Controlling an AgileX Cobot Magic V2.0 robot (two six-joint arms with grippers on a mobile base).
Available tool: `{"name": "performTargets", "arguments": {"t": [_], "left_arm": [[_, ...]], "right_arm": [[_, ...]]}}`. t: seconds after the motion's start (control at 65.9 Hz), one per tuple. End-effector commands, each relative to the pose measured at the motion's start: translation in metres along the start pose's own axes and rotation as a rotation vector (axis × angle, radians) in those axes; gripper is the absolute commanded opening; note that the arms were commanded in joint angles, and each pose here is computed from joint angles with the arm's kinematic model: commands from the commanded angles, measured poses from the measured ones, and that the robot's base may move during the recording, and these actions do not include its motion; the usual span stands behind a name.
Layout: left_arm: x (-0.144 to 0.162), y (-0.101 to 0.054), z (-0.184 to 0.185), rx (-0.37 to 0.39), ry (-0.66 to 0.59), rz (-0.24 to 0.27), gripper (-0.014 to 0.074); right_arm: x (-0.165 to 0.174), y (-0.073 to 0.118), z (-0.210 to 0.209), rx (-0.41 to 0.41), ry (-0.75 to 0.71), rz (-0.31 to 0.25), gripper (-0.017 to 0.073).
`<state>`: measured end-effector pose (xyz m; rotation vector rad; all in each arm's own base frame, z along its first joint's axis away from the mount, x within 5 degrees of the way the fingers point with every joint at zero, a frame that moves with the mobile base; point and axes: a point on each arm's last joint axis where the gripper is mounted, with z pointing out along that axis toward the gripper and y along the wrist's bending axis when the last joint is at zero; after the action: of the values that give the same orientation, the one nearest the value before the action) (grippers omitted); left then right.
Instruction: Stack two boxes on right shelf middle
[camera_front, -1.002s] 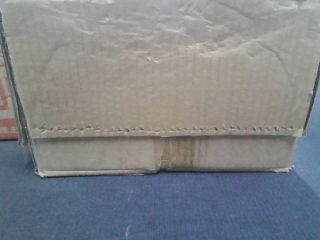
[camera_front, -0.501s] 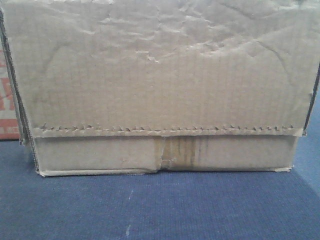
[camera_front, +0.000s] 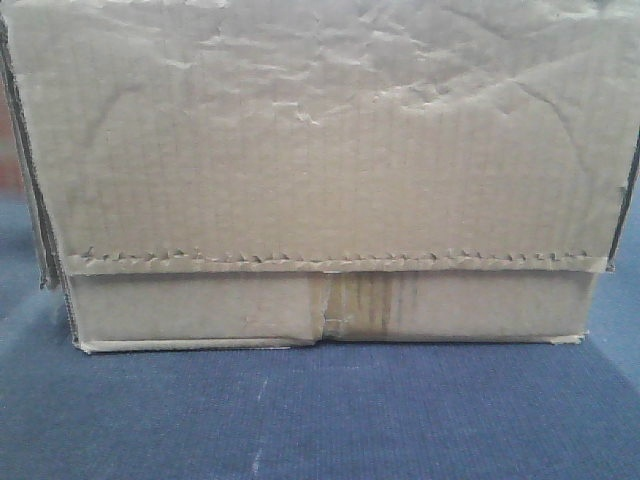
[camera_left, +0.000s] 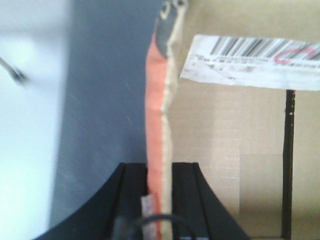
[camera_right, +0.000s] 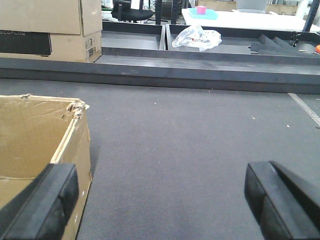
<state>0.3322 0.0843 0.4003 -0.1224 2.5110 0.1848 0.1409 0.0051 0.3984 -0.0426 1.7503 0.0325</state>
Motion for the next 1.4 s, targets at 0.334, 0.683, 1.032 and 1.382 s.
{"name": "performTargets", "arguments": {"t": [0.334, 0.683, 1.032, 1.382], "left_arm": [[-0.020, -0.037, -0.178, 0.192, -0.534, -0.064, -0.0111], [-0.022, -0.141, -0.176, 0.554, -0.465, 0.052, -0.0111], [-0.034, -0.206, -0.101, 0.522, -0.276, 0.057, -0.0111], [-0.030, -0.228, -0.049, 0.488, -0.089, 0.088, -0.0111]], "right_arm": [[-0.003, 0.005, -0.001, -0.031, -0.017, -0.017, 0.0568], [-0.003, 0.005, -0.001, -0.033, -0.017, -0.017, 0.0568], [-0.003, 0.009, -0.001, -0.062, -0.017, -0.023, 0.0568], [-0.003, 0.009, -0.001, -0.062, -0.017, -0.023, 0.0568]]}}
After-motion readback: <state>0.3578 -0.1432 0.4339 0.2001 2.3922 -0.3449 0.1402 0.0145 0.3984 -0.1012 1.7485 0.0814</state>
